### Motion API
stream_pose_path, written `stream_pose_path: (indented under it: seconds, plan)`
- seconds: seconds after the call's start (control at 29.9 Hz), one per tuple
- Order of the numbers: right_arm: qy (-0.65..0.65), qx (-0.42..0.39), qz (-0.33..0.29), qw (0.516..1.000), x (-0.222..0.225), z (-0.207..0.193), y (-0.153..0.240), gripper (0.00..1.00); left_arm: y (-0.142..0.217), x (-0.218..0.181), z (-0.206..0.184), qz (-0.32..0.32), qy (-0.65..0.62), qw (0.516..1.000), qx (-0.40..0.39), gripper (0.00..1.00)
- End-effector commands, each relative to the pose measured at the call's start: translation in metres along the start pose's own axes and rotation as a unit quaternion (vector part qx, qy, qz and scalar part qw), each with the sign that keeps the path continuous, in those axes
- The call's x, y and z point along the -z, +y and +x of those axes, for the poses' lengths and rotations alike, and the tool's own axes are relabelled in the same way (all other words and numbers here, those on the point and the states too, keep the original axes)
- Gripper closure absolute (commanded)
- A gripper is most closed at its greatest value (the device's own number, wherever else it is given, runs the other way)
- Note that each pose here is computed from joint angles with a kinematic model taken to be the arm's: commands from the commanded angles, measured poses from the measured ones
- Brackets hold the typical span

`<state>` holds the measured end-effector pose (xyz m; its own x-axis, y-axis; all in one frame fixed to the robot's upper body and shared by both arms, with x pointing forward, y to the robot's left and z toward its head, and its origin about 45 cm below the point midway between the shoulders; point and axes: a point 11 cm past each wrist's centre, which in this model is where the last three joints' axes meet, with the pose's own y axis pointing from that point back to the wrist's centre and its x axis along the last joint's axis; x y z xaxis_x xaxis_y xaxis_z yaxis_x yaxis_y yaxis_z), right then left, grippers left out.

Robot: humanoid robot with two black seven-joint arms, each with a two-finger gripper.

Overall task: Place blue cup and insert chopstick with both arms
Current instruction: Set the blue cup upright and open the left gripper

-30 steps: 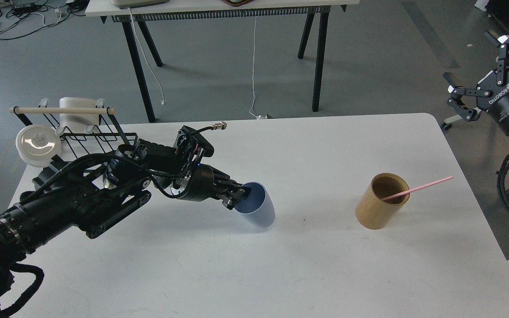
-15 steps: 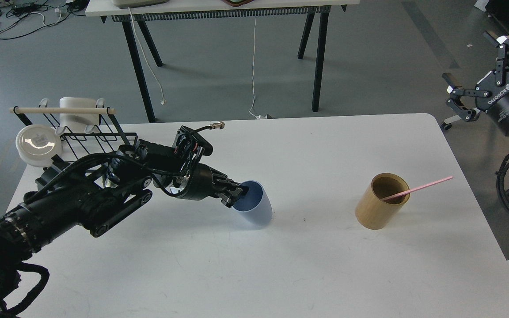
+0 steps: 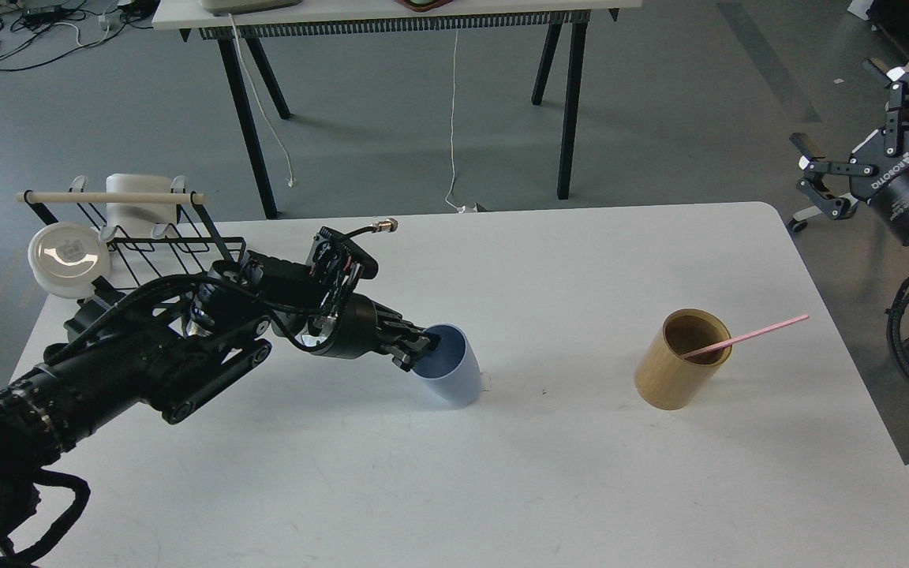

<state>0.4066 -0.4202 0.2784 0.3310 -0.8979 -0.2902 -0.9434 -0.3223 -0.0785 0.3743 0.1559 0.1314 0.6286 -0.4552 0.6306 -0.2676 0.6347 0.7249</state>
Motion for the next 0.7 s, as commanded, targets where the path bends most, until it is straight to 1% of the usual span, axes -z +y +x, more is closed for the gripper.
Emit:
stream_pose_path:
  seconds: [0.0, 0.43, 0.67]
  plan:
    - [0.0, 0.0, 0.0, 1.0, -0.0004, -0.0002, -0.0001, 0.01, 0.0002, 0.0001, 0.0002, 0.0, 0.0, 1.0, -0.001, 0.9]
    - [-0.003, 0.002, 0.0, 1.0, -0.0025, -0.0017, -0.0011, 0.01, 0.0017, 0.0009, 0.0028, 0.001, 0.001, 1.0, -0.005, 0.83]
    - [-0.003, 0.002, -0.001, 1.0, -0.0029, -0.0017, -0.001, 0.01, 0.0027, 0.0014, 0.0043, 0.001, 0.0, 1.0, -0.007, 0.82]
